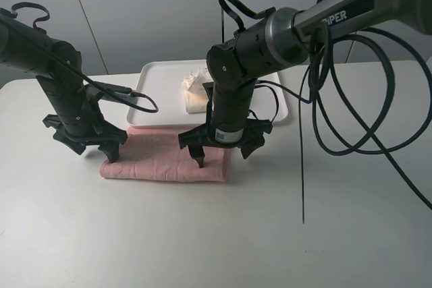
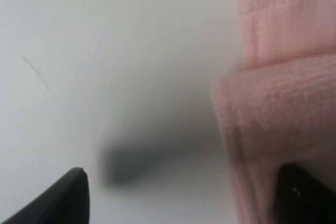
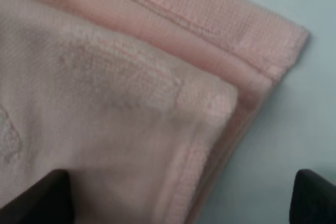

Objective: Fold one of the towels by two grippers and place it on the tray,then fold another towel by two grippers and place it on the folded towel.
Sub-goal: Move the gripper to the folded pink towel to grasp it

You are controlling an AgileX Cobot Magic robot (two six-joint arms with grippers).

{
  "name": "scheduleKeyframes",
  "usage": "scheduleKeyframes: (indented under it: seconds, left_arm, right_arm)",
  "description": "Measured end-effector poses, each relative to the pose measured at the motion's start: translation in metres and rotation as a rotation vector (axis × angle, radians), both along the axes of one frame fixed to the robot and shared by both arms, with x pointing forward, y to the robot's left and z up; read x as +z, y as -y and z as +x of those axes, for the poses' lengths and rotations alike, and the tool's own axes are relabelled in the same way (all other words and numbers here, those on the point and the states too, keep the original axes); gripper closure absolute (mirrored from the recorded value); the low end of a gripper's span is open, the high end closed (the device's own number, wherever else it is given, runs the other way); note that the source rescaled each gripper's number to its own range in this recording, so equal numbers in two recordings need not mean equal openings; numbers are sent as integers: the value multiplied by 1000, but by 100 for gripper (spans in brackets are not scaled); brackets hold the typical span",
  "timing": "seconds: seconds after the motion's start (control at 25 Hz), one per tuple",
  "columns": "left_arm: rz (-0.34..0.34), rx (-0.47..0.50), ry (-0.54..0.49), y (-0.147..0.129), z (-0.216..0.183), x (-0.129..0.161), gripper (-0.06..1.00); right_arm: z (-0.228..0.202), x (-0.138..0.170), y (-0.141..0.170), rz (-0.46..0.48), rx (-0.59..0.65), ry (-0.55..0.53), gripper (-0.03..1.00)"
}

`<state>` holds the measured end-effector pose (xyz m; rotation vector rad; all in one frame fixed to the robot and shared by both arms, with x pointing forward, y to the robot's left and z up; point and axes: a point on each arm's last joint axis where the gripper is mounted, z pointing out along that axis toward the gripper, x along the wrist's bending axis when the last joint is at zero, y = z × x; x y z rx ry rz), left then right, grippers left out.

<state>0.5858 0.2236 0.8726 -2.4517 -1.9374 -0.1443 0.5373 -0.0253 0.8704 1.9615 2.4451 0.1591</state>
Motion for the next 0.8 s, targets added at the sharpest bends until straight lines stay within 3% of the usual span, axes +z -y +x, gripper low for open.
scheduleKeyframes:
  seconds: [0.12,0.28,0.4,0.48,0.68,0.8]
  left_arm:
    - [0,0,0,0,0,0,2]
    - [0,0,0,0,0,0,2]
    - [0,0,0,0,0,0,2]
    - [0,0,0,0,0,0,2]
    - [0,0,0,0,0,0,2]
    - [0,0,0,0,0,0,2]
  right_arm:
    - [0,-4,-1,2,-8,-14,17]
    - [0,-4,-2,10,-9,-13,38]
    - [0,-3,-2,13,2,-8,43]
    - [1,-3,-2,16,8,-4,43]
    - [1,-3,-3,17,33,2,25]
    - [1,-4,-3,19,37,5,22]
